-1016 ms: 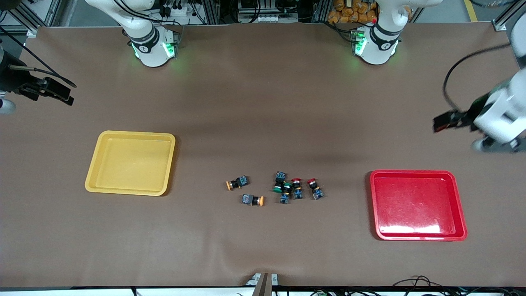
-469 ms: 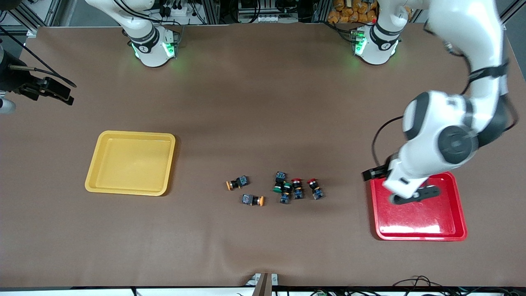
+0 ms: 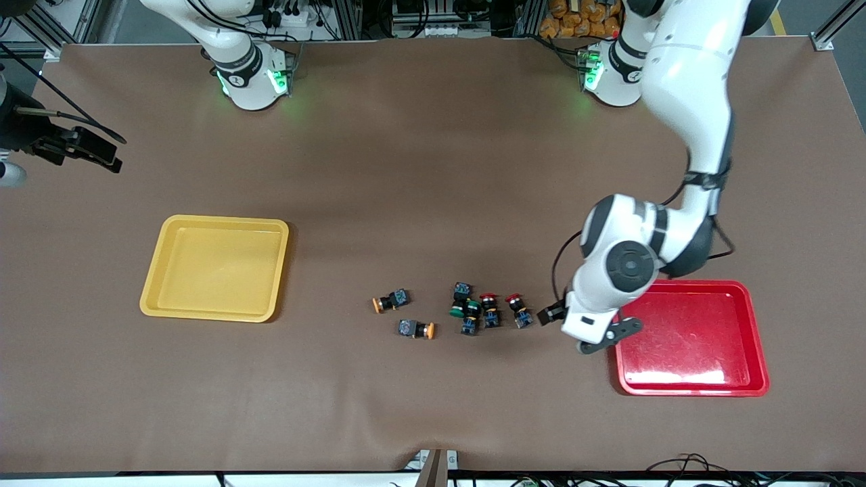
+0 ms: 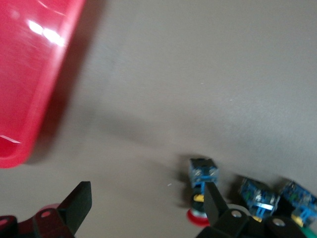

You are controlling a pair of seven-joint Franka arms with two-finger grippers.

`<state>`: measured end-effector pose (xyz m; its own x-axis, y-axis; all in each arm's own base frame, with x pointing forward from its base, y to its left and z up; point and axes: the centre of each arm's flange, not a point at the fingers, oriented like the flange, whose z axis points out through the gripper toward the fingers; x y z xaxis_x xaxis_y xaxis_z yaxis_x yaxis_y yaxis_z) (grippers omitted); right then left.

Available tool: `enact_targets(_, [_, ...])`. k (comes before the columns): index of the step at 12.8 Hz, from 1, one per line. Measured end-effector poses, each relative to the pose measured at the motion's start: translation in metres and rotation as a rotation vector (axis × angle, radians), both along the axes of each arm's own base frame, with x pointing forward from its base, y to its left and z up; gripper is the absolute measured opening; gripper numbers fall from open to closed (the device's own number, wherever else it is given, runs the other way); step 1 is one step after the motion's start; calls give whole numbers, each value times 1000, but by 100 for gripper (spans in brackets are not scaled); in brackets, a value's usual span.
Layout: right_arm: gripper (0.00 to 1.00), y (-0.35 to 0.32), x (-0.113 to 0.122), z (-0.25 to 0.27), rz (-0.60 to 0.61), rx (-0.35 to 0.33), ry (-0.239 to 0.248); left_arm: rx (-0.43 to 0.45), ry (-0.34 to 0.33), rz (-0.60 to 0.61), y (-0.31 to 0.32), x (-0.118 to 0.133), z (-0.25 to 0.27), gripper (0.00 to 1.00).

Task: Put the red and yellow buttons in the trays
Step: 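Lower the left gripper onto a red-capped button and grasp it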

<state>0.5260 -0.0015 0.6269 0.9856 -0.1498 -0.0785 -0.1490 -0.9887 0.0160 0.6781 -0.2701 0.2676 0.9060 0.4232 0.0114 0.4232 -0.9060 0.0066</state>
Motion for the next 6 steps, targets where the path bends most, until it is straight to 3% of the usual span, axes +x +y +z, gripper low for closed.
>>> enact_targets(6, [100,0,0,0,0,0,1,-36,-79,95,-34,-3,-53,100])
